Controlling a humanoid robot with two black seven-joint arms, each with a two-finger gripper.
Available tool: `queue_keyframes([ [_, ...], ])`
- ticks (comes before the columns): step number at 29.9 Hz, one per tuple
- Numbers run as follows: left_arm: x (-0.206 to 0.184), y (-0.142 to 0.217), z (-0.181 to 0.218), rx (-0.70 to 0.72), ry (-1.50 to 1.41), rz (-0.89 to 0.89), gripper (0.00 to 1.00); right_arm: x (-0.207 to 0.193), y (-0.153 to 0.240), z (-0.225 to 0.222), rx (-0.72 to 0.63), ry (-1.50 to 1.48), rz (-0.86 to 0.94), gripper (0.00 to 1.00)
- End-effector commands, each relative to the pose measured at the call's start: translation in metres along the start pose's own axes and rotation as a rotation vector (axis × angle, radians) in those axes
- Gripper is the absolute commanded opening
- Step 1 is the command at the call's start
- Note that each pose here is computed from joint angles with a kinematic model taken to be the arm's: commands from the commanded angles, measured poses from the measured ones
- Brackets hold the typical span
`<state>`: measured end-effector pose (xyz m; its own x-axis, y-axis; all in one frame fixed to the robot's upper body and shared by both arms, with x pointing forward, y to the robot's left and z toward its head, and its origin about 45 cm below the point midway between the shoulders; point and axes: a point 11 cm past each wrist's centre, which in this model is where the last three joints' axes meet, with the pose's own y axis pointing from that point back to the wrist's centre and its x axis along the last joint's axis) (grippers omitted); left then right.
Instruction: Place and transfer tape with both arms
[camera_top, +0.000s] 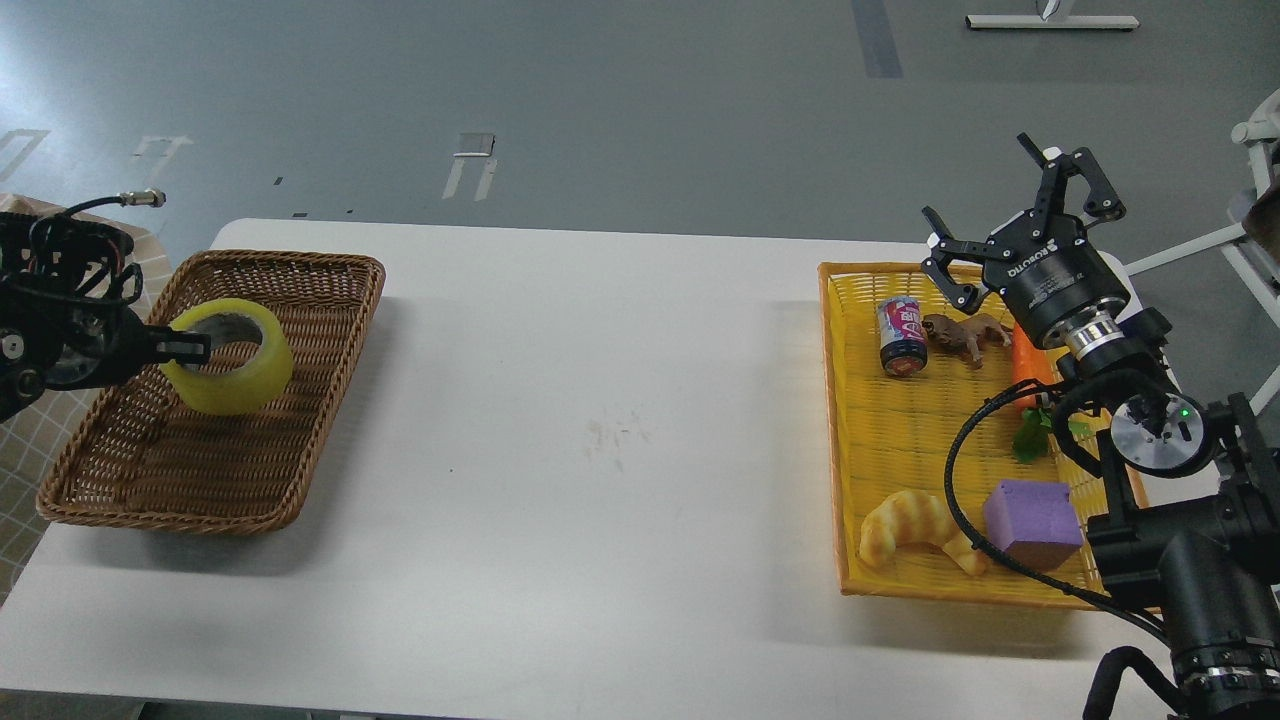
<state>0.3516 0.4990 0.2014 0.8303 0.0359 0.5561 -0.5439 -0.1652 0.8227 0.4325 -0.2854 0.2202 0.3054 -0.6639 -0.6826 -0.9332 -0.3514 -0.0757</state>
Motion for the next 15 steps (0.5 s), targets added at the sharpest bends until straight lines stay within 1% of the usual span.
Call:
queue_keyframes([
  [1, -0.0042, -0.0063, -0.0044, 0.012, 0.026, -0.012, 0.0, 0.0005, 0.0007, 0.0004, -0.001, 0.001, 0.001, 1.0],
  [10, -0.0063, -0.013, -0.0008, 0.002, 0.066, -0.02, 0.0, 0.0009, 0.0011, 0.0007, -0.001, -0.001, 0.002, 1.0],
  [11, -0.0068, -0.0132, 0.0, -0.004, 0.087, -0.023, 0.34, 0.0009, 0.0011, 0.0007, -0.001, -0.001, 0.002, 1.0],
  [12, -0.007, -0.0135, 0.0008, -0.006, 0.099, -0.024, 0.65, 0.0009, 0.0011, 0.0008, -0.002, 0.0, 0.003, 1.0],
  [13, -0.0078, -0.0137, 0.0019, -0.017, 0.126, -0.027, 0.73, 0.0009, 0.0011, 0.0008, -0.002, 0.0, 0.003, 1.0],
  [15, -0.0082, -0.0135, 0.0021, -0.026, 0.154, -0.029, 0.73, 0.0005, 0.001, 0.0004, 0.0, -0.001, 0.001, 1.0],
])
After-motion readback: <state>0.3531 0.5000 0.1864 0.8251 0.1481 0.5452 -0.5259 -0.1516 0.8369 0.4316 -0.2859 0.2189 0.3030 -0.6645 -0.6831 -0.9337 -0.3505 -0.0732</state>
